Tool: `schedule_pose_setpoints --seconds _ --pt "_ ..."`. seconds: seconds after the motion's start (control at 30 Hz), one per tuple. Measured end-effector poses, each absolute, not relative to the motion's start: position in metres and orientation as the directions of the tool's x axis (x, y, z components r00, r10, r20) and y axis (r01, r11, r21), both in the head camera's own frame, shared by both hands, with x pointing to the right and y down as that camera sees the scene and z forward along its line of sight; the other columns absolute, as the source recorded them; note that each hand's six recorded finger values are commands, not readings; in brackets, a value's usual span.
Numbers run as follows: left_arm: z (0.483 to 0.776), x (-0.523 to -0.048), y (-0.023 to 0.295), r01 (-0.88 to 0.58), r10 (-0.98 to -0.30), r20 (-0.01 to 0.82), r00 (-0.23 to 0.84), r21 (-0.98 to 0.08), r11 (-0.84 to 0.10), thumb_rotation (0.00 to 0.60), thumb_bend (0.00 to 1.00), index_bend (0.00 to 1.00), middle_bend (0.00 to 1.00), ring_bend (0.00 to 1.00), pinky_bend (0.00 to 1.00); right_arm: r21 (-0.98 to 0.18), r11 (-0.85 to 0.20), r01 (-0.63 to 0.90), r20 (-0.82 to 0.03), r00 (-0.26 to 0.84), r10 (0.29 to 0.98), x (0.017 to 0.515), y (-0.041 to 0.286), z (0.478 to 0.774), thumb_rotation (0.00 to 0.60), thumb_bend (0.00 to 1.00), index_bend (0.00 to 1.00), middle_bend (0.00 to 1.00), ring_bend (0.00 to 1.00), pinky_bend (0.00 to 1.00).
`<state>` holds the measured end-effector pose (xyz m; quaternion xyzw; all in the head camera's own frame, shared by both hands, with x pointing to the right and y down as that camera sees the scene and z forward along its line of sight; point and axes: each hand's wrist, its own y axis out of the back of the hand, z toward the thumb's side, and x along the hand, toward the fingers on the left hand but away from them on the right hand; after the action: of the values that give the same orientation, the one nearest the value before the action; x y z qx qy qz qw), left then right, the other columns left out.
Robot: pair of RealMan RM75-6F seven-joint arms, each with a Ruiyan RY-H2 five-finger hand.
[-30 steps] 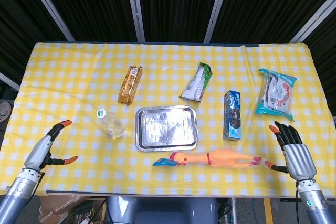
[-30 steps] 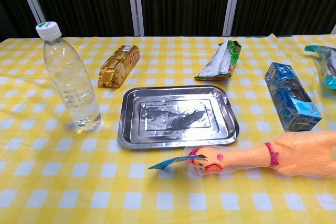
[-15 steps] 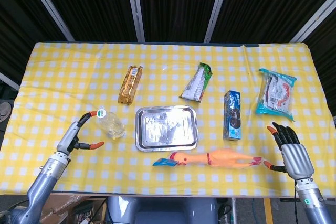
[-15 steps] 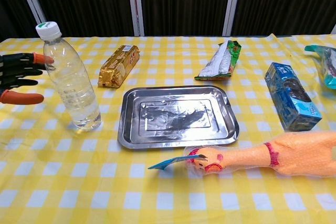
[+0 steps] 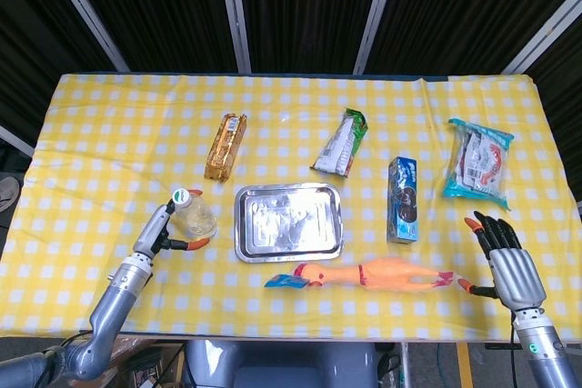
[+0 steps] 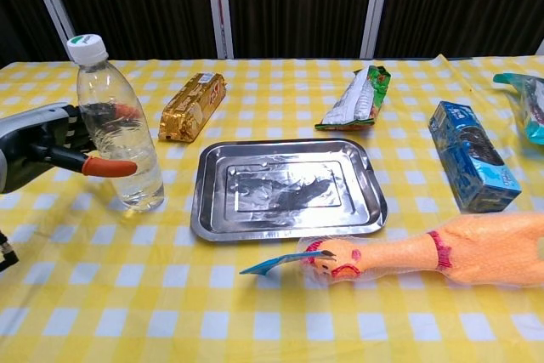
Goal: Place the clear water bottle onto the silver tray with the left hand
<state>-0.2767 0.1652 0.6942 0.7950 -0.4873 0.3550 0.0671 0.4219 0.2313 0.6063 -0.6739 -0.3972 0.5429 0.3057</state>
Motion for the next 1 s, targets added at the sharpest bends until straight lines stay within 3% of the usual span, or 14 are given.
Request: schedule_pose_setpoints --seconds 0.2,0.4,0.67,1.0 --pt "0.700 -0.265 0.166 -0.817 -0.733 0.621 0.278 -0.248 -0.520 0.600 0.36 0.35 0.31 0.00 0.00 -0.843 -0.496 0.207 -0.488 0.091 0.868 0.423 0.231 0.605 0.600 0.05 0.11 0.00 0.00 0.00" --pt "0.698 -0.268 0.166 -0.829 -0.760 0.600 0.252 -0.271 -0.489 0.600 0.43 0.43 0.41 0.00 0.00 -0.841 -0.499 0.207 -0.491 0.092 0.866 0.423 0.231 0.606 0.600 0.05 0.11 0.00 0.00 0.00" --pt "0.690 -0.273 0.164 -0.861 -0.772 0.591 0.235 -0.242 -0.448 0.600 0.44 0.45 0.43 0.00 0.00 -0.841 -0.500 0.205 -0.493 0.089 0.866 0.423 0.231 0.606 0.600 0.05 0.11 0.00 0.00 0.00" --pt "0.665 -0.249 0.143 -0.874 -0.785 0.548 0.289 -0.183 -0.450 0.600 0.44 0.45 0.42 0.00 0.02 -0.838 -0.505 0.204 -0.501 0.079 0.862 0.425 0.231 0.608 0.600 0.05 0.11 0.00 0.00 0.00"
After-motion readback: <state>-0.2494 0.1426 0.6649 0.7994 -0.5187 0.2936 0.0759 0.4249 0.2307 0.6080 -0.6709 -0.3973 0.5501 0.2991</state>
